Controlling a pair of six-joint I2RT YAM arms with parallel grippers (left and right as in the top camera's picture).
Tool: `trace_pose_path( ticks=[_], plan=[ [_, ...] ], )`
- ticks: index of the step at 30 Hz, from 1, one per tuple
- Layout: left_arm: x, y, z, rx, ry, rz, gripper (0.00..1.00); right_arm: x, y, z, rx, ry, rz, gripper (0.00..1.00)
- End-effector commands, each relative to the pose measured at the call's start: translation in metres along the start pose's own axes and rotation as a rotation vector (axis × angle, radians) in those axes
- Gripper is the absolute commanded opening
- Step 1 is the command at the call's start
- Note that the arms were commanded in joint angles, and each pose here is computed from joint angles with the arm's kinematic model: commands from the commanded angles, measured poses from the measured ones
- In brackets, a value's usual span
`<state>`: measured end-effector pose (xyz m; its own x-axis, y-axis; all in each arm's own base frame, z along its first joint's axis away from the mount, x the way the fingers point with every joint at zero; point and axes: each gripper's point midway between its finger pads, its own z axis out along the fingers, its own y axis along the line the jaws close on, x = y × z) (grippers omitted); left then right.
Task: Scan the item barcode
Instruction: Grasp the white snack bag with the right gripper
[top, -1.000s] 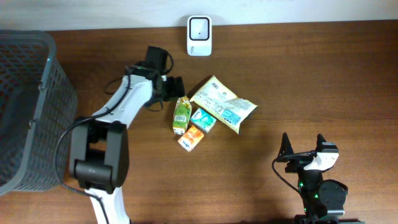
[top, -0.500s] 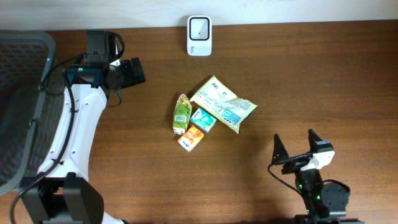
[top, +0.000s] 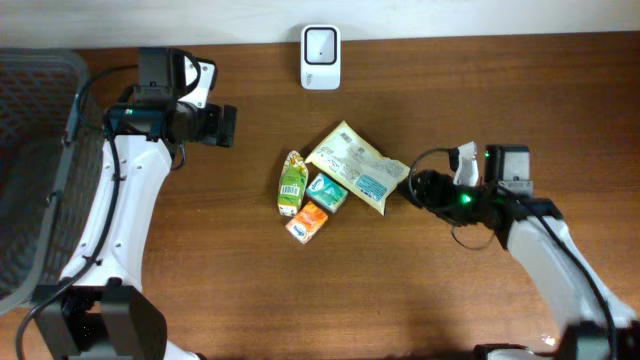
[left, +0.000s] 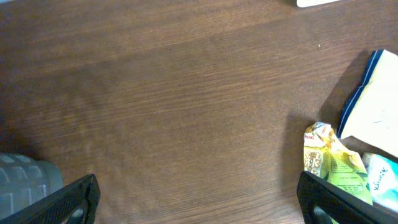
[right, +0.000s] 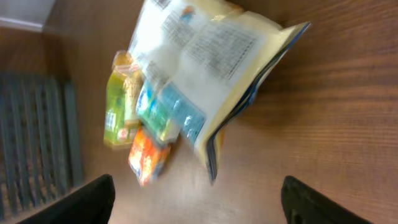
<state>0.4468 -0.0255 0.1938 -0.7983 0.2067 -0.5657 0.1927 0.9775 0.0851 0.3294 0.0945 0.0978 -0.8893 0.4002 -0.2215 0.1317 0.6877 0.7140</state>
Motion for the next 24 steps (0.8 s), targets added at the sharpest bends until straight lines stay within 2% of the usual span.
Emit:
trace_pose_path(
  ticks=[1,6,9,10,11,12,14,17,21,24],
  plan=[
    [-0.007,0.003,-0.010,-0.007,-0.029,0.014,0.99,-0.023,-0.013,0.030,-0.025,-0.023,0.243,0.99],
    [-0.007,0.003,-0.010,-0.007,-0.029,0.014,0.99,-0.008,-0.009,0.105,-0.073,0.047,0.318,0.99],
    [-0.007,0.003,-0.010,-0.006,-0.029,0.014,0.99,0.005,-0.021,0.131,0.011,0.034,0.403,0.99],
    [-0.007,0.003,-0.010,-0.006,-0.029,0.014,0.99,0.007,-0.025,0.140,0.031,0.021,0.434,0.93],
    [-0.007,0.003,-0.010,-0.006,-0.029,0.014,0.99,0.006,-0.027,0.140,0.036,0.012,0.438,0.45],
    [-0.007,0.003,-0.010,-0.006,-0.029,0.014,0.99,0.006,-0.026,0.140,0.035,0.012,0.438,0.29],
    [-0.007,0.003,-0.010,-0.006,-0.029,0.014,0.99,0.006,-0.023,0.139,0.018,0.026,0.425,0.09],
    [-0.007,0.003,-0.010,-0.006,-0.029,0.014,0.99,-0.006,-0.008,0.130,-0.056,0.034,0.313,0.08],
    [-0.007,0.003,-0.010,-0.006,-0.029,0.014,0.99,-0.023,0.050,0.087,-0.298,0.063,-0.054,0.04],
    [-0.007,0.003,-0.010,-0.006,-0.029,0.014,0.99,-0.008,0.063,0.043,-0.286,0.088,-0.247,0.04]
  ],
)
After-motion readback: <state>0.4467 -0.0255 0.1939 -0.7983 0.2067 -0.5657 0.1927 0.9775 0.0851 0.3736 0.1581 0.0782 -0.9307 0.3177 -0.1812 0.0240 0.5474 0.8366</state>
